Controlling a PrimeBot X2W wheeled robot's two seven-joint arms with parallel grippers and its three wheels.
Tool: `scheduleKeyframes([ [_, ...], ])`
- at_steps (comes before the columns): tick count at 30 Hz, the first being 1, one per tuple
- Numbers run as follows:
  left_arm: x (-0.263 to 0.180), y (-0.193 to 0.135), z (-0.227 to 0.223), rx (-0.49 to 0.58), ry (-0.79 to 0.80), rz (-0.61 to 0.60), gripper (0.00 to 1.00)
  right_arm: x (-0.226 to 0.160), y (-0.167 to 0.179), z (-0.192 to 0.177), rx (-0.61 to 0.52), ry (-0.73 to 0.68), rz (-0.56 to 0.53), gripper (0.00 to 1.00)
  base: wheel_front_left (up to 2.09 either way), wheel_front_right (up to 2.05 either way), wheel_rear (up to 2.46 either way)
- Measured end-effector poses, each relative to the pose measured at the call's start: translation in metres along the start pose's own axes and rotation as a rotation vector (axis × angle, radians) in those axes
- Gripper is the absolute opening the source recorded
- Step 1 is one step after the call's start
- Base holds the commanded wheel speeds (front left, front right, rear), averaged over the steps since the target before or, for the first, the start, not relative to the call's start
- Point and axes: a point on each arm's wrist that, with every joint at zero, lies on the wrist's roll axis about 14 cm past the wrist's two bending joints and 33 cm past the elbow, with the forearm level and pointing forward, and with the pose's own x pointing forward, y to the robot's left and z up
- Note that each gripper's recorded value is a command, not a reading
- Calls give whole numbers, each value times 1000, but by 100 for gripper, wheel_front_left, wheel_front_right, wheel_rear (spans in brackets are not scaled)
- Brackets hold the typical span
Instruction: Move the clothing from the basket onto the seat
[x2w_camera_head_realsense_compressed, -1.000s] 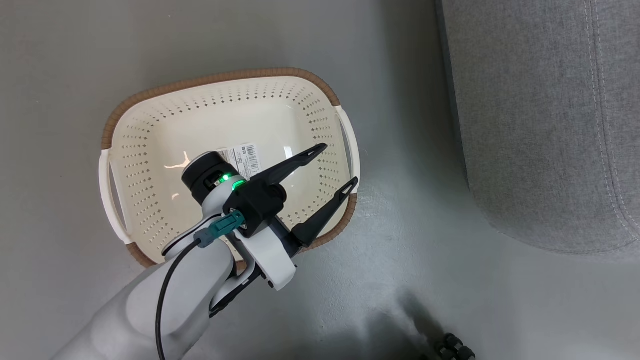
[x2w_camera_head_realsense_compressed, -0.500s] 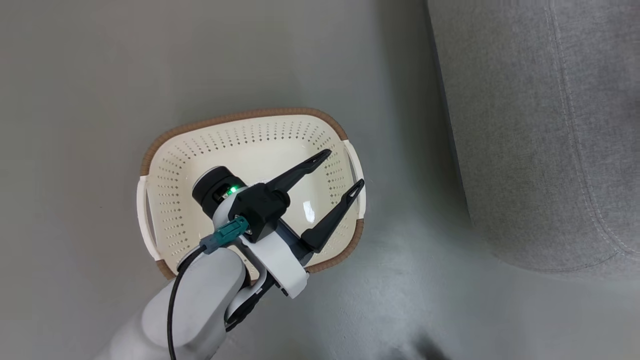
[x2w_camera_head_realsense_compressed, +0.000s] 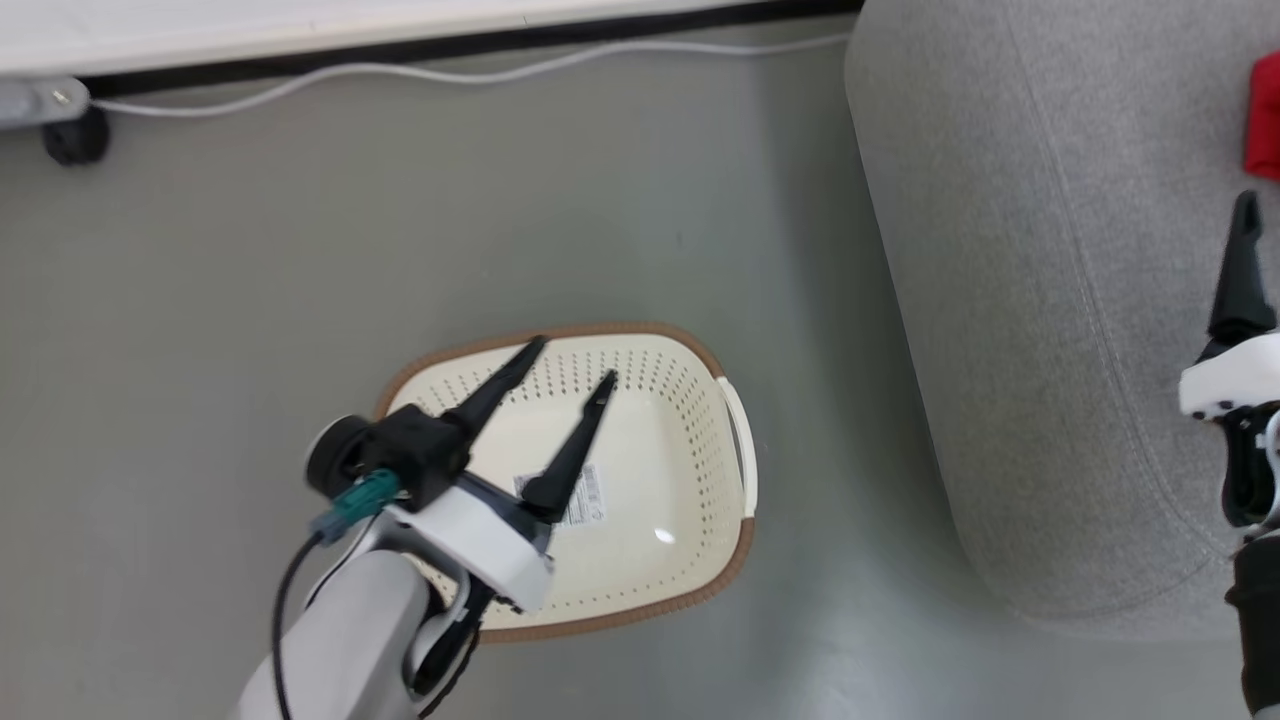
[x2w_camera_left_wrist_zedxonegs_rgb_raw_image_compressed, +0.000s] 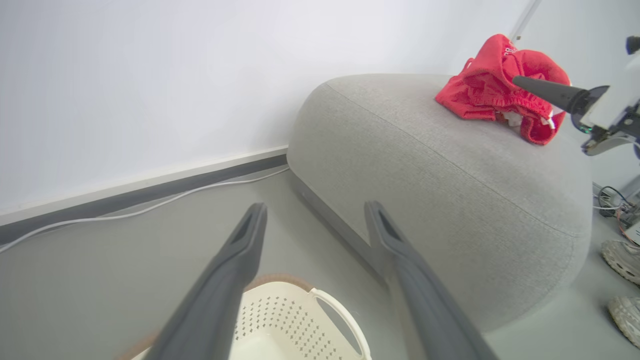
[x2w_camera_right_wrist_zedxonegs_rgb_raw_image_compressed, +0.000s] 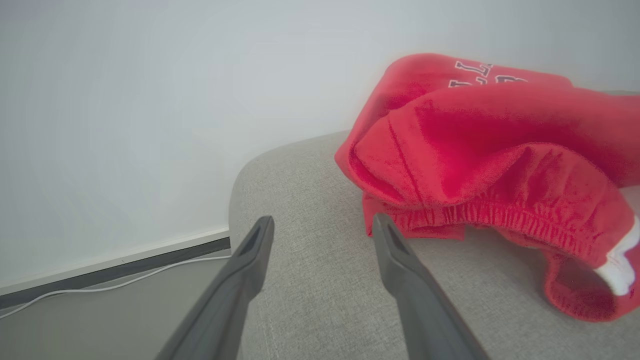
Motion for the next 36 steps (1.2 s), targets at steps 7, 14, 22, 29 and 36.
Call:
scheduleKeyframes([
  [7,-48,55,37,38,-98,267,100,-20,57,26,33,-74,163,100,0,0,0],
  [14,-101,89,56,49,-162,465,100,-38,99,36,78,-103,273,100,0,0,0],
  [22,-166,102,66,65,-217,629,100,-76,139,34,108,-95,390,100,0,0,0],
  [29,-204,95,59,55,-235,702,100,-109,156,27,120,-80,450,100,0,0,0],
  [36,-214,85,51,46,-233,712,100,-134,153,12,127,-45,452,100,0,0,0],
])
